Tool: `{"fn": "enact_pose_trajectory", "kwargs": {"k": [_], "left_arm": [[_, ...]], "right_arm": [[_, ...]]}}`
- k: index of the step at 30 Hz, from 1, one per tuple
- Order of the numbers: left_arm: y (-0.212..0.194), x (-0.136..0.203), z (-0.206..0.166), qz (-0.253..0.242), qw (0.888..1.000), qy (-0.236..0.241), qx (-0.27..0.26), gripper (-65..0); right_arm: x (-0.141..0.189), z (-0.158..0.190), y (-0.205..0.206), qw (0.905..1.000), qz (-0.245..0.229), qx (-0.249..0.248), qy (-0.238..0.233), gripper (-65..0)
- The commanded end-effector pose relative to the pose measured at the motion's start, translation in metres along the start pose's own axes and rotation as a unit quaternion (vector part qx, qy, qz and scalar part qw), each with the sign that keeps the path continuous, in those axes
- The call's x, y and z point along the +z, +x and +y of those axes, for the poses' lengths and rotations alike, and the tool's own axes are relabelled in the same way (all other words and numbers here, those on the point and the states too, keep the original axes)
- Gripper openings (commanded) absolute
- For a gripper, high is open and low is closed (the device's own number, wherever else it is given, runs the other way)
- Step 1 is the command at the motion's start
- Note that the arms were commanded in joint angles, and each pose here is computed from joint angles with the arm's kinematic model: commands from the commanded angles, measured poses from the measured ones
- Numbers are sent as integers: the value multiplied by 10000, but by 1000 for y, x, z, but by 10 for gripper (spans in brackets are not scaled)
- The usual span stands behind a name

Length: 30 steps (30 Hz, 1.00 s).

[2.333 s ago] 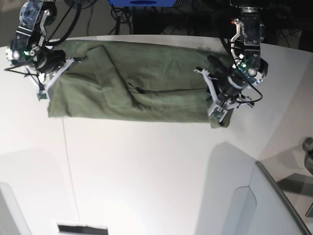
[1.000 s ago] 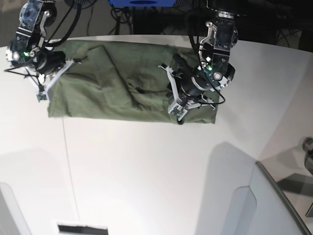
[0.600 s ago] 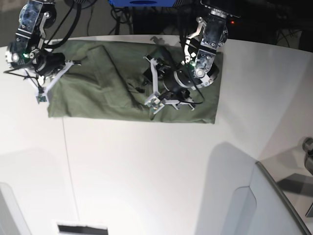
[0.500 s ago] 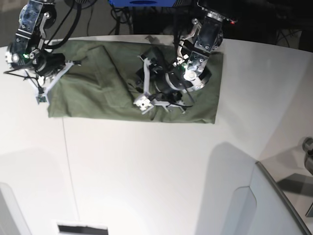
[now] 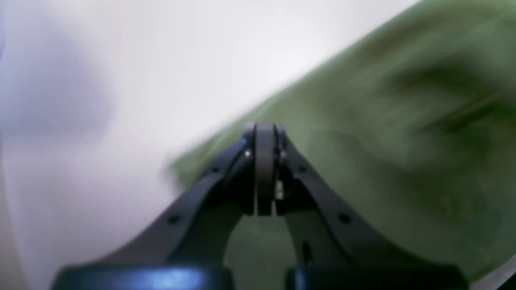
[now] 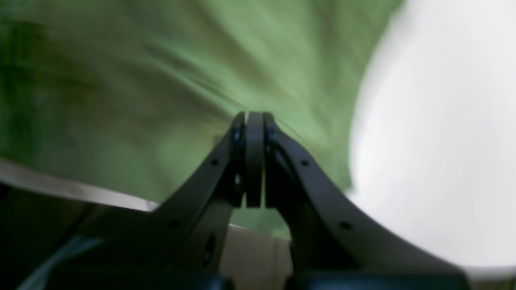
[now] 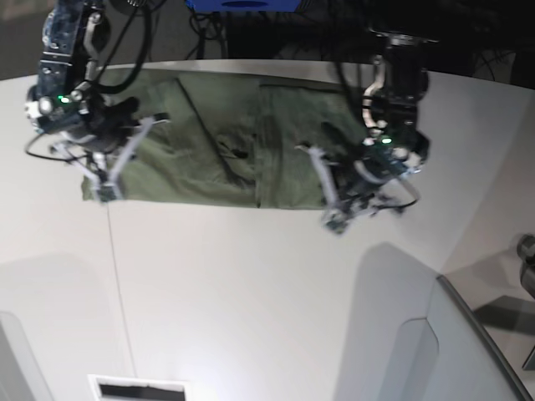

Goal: Layout the t-shirt on the table in an organized manner, then fold the t-shirt properly
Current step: 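Press and flatten the folded section with the left gripper, then release, then grasp the strip end at the right gripper and lift it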

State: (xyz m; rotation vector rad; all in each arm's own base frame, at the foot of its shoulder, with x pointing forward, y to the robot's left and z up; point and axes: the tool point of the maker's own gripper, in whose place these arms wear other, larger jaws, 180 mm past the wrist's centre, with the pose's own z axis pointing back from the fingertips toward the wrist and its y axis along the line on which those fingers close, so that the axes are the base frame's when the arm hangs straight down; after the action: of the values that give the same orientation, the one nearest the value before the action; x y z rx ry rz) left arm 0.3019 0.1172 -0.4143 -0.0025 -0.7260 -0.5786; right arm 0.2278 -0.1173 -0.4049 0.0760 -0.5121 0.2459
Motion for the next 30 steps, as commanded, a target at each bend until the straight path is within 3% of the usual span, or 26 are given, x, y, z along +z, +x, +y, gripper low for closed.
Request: {"fn": "enact_pose_trajectory", "kwargs": {"k": [1, 4, 6, 9, 11, 12, 14, 17, 20, 22, 25, 28, 30], "left_arm": [[1, 4, 14, -76, 9999, 115, -15, -650], [-37, 12, 36, 320, 9990, 297, -73, -650], [-55, 18, 44, 510, 9980, 364, -103, -650], [-70, 27, 52, 397, 9982, 404, 216, -650], [-79, 38, 62, 139, 9971, 450, 592, -650], [-82, 42, 66, 11, 9959, 431, 795, -650], [-88, 48, 74, -107, 9927, 411, 1126, -650], [-92, 56, 88, -297, 9860, 400, 1589, -650], [-99, 62, 103, -327, 9819, 496, 1801, -650], [-104, 66, 112, -295, 9809, 609, 1826, -650], [-106, 74, 125, -349, 9776, 805, 1913, -650], [-114, 78, 134, -317, 9746, 929, 2013, -650], [-121, 82, 136, -275, 9732, 980, 2061, -650]], "right_arm": [[1, 12, 10, 9997, -123, 152, 135, -644], [-4, 26, 23, 9988, -208, 328, 296, -644], [-7, 11, 23, 9996, -207, 125, 148, -644], [-3, -42, 12, 9969, -211, -688, -304, -635], [3, -72, 5, 9882, -362, -1447, -344, -615], [6, -84, 0, 9807, -446, -1884, -261, -585], [12, -101, -8, 9715, -549, -2306, -13, -509], [14, -111, -13, 9631, -759, -2489, 690, -369], [16, -122, -17, 9556, -1043, -2452, 1258, -177], [11, -131, -28, 9441, -1057, -2685, 1595, -66], [-1, -147, -46, 9203, -910, -3290, 1910, -36], [-17, -150, -66, 9111, -516, -3597, 1945, -54], [-23, -149, -74, 9121, -317, -3625, 1887, -56]]}}
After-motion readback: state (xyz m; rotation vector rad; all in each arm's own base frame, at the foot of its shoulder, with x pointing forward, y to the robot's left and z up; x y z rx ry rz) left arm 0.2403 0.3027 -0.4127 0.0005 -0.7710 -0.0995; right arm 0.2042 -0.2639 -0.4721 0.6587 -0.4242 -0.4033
